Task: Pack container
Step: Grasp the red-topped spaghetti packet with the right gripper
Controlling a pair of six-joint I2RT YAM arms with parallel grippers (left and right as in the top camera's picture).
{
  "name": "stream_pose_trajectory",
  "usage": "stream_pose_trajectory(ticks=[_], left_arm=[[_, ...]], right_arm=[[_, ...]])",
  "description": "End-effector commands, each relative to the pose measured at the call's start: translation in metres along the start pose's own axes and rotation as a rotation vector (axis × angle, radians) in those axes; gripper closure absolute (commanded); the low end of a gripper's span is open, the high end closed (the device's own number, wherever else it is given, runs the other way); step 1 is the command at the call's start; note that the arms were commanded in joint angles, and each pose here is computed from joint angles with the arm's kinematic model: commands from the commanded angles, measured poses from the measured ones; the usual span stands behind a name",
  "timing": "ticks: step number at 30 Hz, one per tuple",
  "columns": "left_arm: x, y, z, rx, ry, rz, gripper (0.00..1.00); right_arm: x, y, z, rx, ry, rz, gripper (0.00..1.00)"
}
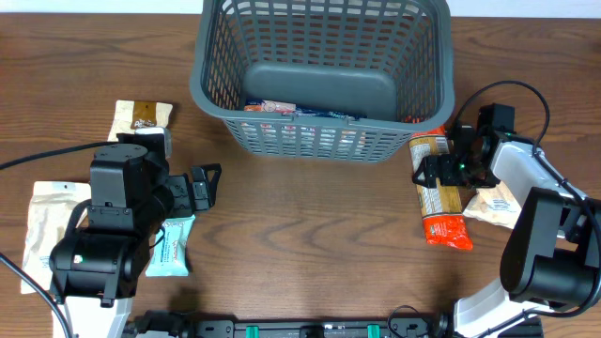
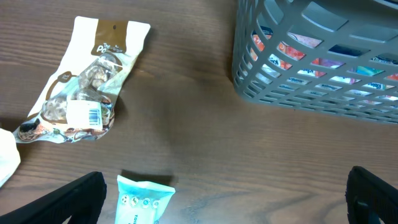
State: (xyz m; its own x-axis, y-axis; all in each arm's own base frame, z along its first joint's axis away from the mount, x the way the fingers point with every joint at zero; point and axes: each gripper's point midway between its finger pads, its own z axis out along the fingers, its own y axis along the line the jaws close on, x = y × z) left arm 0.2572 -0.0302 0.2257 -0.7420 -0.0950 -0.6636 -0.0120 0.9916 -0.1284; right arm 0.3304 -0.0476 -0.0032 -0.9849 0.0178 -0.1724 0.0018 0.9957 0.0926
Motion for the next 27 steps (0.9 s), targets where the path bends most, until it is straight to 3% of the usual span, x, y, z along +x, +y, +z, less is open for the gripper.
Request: stream_pose_trajectory(ticks=[1,11,17,21,25,27], left_arm=[[-0.007,0.002,-0.004,-0.011,-0.022,0.007,0.01],[-0.007,0.002,-0.004,-0.011,-0.023,0.006,0.01],[-0.007,0.002,-0.004,-0.01,-0.023,0.006,0.02],[-0.007,0.002,-0.004,-0.01,-0.023,0.006,0.01],[-0.007,0.002,-0.004,-0.01,-0.023,0.006,0.01],[-0.007,0.002,-0.004,-0.01,-0.023,0.005,0.01]], right_arm=[[0.037,0.007,0.036,-0.04,0.131,0.02,0.04],[0.04,0.009,0.042,-0.056,0.116,0.017,0.01],[0.035,0.021,0.041,-0.12,0.09,0.013,0.06],[0.034,0.024,0.041,-0.139,0.086,0.014,0.33],[0.034,0.024,0.041,-0.138,0.086,0.014,0.77],[0.035,0.024,0.041,-0.139,0.09,0.015,0.86]])
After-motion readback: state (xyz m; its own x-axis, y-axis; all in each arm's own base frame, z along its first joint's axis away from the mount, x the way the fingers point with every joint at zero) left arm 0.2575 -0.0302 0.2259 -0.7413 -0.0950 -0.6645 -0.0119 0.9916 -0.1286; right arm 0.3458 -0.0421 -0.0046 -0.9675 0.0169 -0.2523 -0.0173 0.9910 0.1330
